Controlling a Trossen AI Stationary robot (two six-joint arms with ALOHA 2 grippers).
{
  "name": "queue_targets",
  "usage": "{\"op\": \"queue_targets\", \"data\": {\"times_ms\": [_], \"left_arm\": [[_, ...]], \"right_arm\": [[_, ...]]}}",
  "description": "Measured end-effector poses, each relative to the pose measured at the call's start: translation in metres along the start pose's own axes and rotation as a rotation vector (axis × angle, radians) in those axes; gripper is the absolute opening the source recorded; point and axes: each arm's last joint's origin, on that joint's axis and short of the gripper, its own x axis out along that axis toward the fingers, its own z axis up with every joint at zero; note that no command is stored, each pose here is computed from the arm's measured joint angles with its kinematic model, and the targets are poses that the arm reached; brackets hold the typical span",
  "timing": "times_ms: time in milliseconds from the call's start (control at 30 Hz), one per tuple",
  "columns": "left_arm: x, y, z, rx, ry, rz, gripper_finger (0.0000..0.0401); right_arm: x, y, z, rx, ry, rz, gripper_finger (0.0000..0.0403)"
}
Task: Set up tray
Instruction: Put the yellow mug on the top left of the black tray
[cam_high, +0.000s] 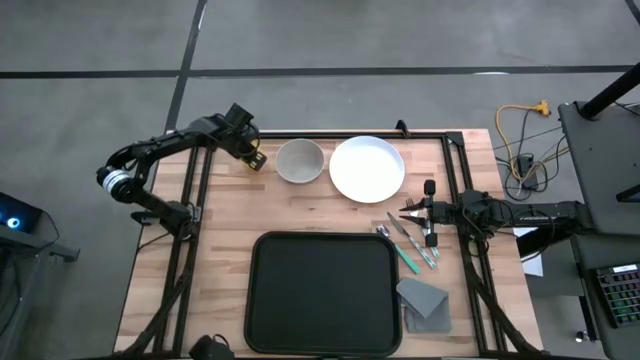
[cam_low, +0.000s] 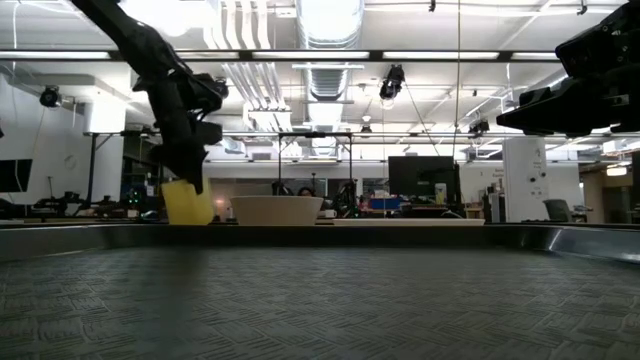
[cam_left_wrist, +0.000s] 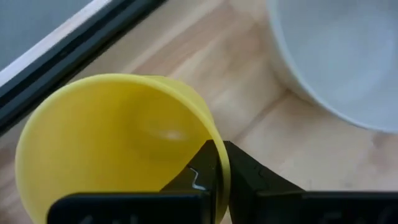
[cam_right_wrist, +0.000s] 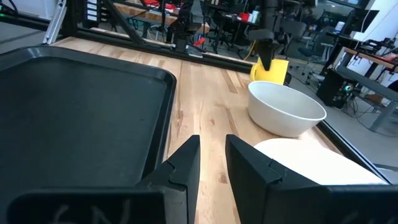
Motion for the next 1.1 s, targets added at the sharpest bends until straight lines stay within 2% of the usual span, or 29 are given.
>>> {"op": "queue_targets", "data": {"times_ms": [267,500,867,1100], "left_arm": [[-0.008,-0.043,0.002,0.172,0.045,-0.062,0.0001],[-0.014,-0.082,-0.001,0.304,0.033,-0.091,0.0],[-0.02,-0.126,-0.023,0.364,0.112,-0.133,0.0],[-0.026,-0.159,-0.041,0.445,0.13,-0.185,0.0]], "right_arm": [[0.0,0.0,0.0,0.0,0.0,0.0,0.0068],[0.0,0.0,0.0,0.0,0.001,0.0,0.0068],[0.0,0.0,0.0,0.0,0.0,0.0,0.0068],[0.0,0.0,0.0,0.0,0.001,0.0,0.0068]]}}
